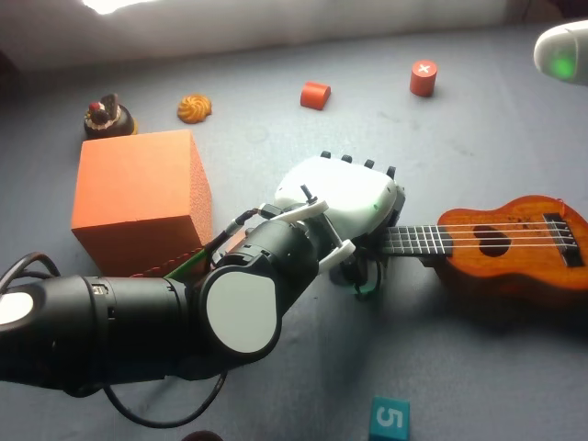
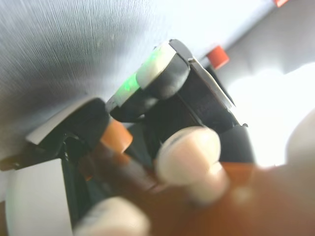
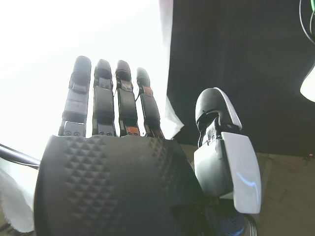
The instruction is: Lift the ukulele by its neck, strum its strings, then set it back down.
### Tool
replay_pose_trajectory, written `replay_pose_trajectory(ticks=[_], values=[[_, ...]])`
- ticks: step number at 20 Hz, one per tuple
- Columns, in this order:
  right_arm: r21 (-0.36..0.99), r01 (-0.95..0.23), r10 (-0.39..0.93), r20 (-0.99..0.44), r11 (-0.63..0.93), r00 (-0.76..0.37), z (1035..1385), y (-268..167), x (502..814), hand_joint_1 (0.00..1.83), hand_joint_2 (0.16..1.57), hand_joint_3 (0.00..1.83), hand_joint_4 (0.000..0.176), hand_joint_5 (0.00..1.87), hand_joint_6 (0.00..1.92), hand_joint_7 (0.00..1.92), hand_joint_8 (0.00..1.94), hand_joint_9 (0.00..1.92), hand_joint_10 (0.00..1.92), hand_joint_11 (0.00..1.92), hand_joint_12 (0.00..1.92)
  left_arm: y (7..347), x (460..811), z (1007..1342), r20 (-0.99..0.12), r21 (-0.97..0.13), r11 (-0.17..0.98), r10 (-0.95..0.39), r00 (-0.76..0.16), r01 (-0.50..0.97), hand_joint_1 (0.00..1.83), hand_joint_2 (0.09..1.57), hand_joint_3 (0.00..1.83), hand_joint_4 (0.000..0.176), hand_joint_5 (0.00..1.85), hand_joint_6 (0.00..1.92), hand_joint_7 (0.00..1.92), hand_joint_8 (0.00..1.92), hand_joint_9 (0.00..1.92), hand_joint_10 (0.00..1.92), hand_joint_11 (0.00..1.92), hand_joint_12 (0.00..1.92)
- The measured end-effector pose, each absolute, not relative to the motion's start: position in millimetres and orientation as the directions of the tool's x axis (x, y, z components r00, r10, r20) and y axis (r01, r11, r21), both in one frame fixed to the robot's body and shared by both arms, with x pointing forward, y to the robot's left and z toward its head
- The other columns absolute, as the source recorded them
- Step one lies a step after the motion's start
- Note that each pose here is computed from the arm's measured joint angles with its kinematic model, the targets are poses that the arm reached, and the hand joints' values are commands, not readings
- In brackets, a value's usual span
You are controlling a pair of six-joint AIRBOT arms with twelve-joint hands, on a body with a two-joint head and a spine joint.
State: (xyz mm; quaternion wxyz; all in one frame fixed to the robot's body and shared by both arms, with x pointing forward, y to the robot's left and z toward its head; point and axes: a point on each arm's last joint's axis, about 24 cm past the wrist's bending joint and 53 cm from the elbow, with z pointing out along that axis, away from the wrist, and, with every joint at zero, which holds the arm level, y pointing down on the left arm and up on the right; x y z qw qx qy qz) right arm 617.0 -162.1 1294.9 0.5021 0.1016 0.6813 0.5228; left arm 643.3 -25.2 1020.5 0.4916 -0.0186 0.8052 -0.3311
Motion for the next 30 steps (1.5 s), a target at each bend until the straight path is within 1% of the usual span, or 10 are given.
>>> replay_pose_trajectory(ticks=[2, 3, 5, 7, 9, 12, 16, 17, 21, 30], values=[[0.815, -0.387, 0.664, -0.577, 0.431, -0.475, 1295, -162, 617, 0.15, 1.29, 0.00, 0.000, 0.22, 0.00, 0.22, 0.00, 0.18, 0.02, 0.00, 0.34, -25, 643, 1020, -0.781, -0.548, 0.782, -0.352, -0.515, 0.297, 0.92, 1.24, 0.06, 0.078, 0.68, 1.47, 0.60, 1.63, 0.68, 1.71, 0.69, 1.87], [0.815, -0.389, 0.665, -0.577, 0.430, -0.474, 1296, -162, 617, 0.11, 1.30, 0.00, 0.000, 0.21, 0.00, 0.20, 0.00, 0.16, 0.01, 0.00, 0.22, -24, 643, 1018, -0.782, -0.546, 0.783, -0.351, -0.515, 0.297, 0.83, 1.18, 0.00, 0.000, 0.49, 1.24, 0.48, 1.22, 0.55, 1.46, 0.47, 1.70], [0.814, -0.389, 0.664, -0.578, 0.431, -0.475, 1295, -162, 617, 0.12, 1.30, 0.00, 0.000, 0.21, 0.00, 0.20, 0.00, 0.16, 0.01, 0.00, 0.24, -21, 644, 1018, -0.787, -0.542, 0.788, -0.353, -0.506, 0.293, 0.77, 1.17, 0.00, 0.000, 0.45, 1.02, 0.49, 0.92, 0.53, 1.30, 0.39, 1.59], [0.814, -0.389, 0.664, -0.578, 0.431, -0.475, 1295, -162, 617, 0.15, 1.29, 0.00, 0.000, 0.22, 0.00, 0.21, 0.00, 0.17, 0.01, 0.00, 0.31, -20, 646, 1023, -0.805, -0.526, 0.793, -0.348, -0.481, 0.306, 0.60, 1.17, 0.00, 0.000, 0.32, 0.52, 0.46, 0.28, 0.45, 0.79, 0.15, 1.37], [0.814, -0.389, 0.664, -0.578, 0.431, -0.475, 1295, -162, 617, 0.16, 1.28, 0.00, 0.000, 0.20, 0.00, 0.21, 0.00, 0.20, 0.02, 0.00, 0.40, -20, 646, 1022, -0.805, -0.524, 0.795, -0.344, -0.483, 0.307, 0.49, 1.13, 0.00, 0.026, 0.31, 0.16, 0.39, 0.02, 0.46, 0.33, 0.05, 1.33], [0.814, -0.389, 0.664, -0.578, 0.430, -0.475, 1295, -162, 617, 0.11, 1.31, 0.00, 0.000, 0.17, 0.00, 0.19, 0.00, 0.17, 0.00, 0.00, 0.21, -21, 644, 1019, -0.799, -0.526, 0.794, -0.338, -0.498, 0.305, 0.34, 1.02, 0.00, 0.092, 0.14, 0.00, 0.12, 0.00, 0.23, 0.02, 0.00, 1.14], [0.815, -0.389, 0.664, -0.578, 0.431, -0.475, 1295, -162, 617, 0.11, 1.31, 0.00, 0.000, 0.18, 0.00, 0.18, 0.00, 0.17, 0.00, 0.00, 0.24, -23, 640, 1013, -0.788, -0.529, 0.792, -0.324, -0.523, 0.305, 0.14, 0.96, 0.00, 0.131, 0.00, 0.00, 0.00, 0.00, 0.07, 0.01, 0.00, 0.85], [0.815, -0.389, 0.664, -0.578, 0.431, -0.475, 1295, -162, 617, 0.12, 1.30, 0.00, 0.000, 0.19, 0.01, 0.19, 0.00, 0.18, 0.01, 0.00, 0.35, -23, 640, 1014, -0.788, -0.529, 0.791, -0.321, -0.525, 0.309, 0.10, 0.94, 0.00, 0.142, 0.00, 0.00, 0.00, 0.00, 0.00, 0.00, 0.00, 0.29], [0.815, -0.389, 0.664, -0.577, 0.430, -0.475, 1295, -162, 617, 0.10, 1.30, 0.00, 0.000, 0.22, 0.02, 0.19, 0.00, 0.15, 0.00, 0.00, 0.33, -18, 646, 1031, -0.810, -0.502, 0.795, -0.295, -0.507, 0.339, 0.03, 0.95, 0.00, 0.143, 0.00, 0.00, 0.00, 0.00, 0.00, 0.00, 0.00, 0.00], [0.815, -0.389, 0.664, -0.576, 0.429, -0.477, 1295, -161, 616, 0.15, 1.30, 0.00, 0.000, 0.16, 0.01, 0.16, 0.00, 0.18, 0.01, 0.00, 0.52, -10, 646, 1079, -0.838, -0.445, 0.797, -0.210, -0.503, 0.409, 0.00, 1.00, 0.00, 0.104, 0.00, 0.00, 0.00, 0.00, 0.00, 0.00, 0.00, 0.25]])
